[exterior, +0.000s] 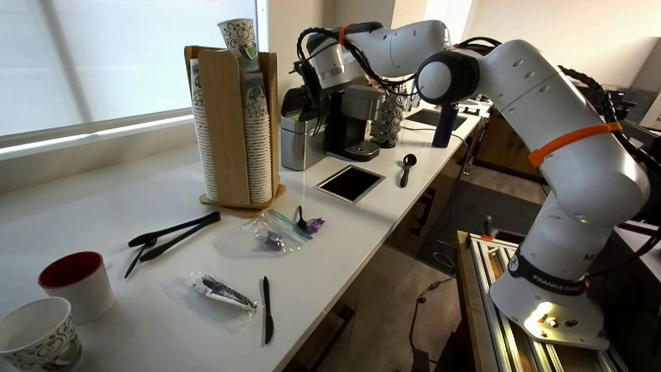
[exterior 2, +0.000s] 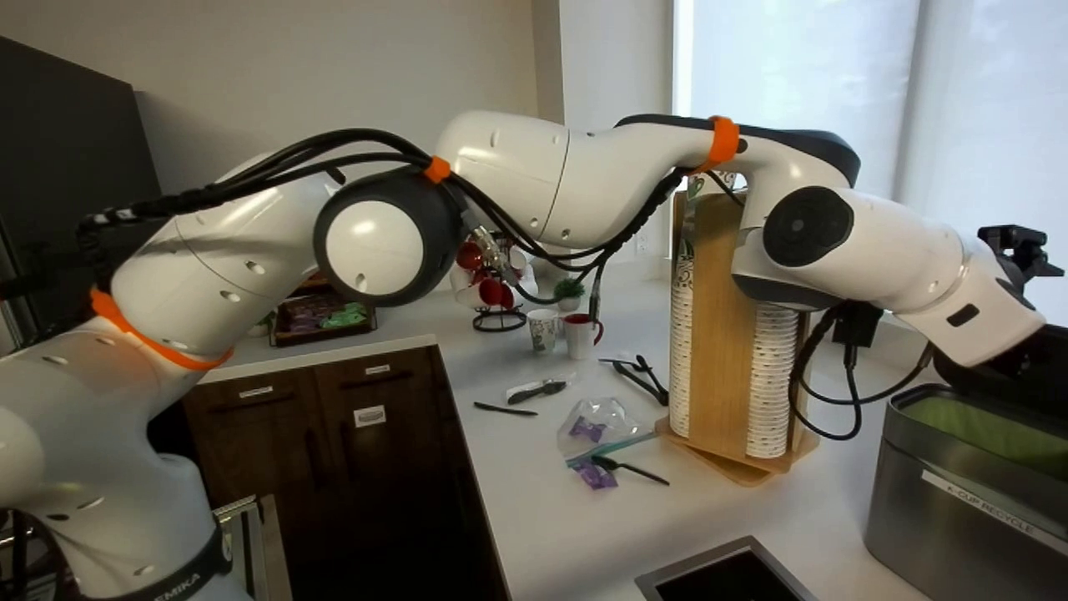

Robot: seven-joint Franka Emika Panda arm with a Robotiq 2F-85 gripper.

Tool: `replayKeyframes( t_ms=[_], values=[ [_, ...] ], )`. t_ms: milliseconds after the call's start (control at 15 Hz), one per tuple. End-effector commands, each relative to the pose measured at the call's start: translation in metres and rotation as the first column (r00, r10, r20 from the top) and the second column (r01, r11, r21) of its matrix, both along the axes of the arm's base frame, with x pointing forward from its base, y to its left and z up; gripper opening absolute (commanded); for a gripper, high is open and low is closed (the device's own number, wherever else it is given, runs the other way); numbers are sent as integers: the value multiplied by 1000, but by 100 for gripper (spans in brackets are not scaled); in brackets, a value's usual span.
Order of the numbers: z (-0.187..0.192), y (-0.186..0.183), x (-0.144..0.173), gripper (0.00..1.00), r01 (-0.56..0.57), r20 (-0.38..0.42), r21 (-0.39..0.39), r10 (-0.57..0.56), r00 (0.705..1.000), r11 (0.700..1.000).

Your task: Open the recycling bin

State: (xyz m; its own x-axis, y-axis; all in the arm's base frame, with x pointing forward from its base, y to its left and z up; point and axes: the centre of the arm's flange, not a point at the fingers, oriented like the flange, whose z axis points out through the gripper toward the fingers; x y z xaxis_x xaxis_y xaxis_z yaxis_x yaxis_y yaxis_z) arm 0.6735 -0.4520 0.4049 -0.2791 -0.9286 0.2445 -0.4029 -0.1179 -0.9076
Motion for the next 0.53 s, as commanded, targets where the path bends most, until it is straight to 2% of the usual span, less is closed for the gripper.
replayKeyframes(
  t_ms=[0, 467],
  values=[
    [3, -13, 29, 100, 44, 33, -51, -42, 999, 998],
    [2, -21, 41, 100, 106, -3, -131, -107, 994, 986]
  ],
)
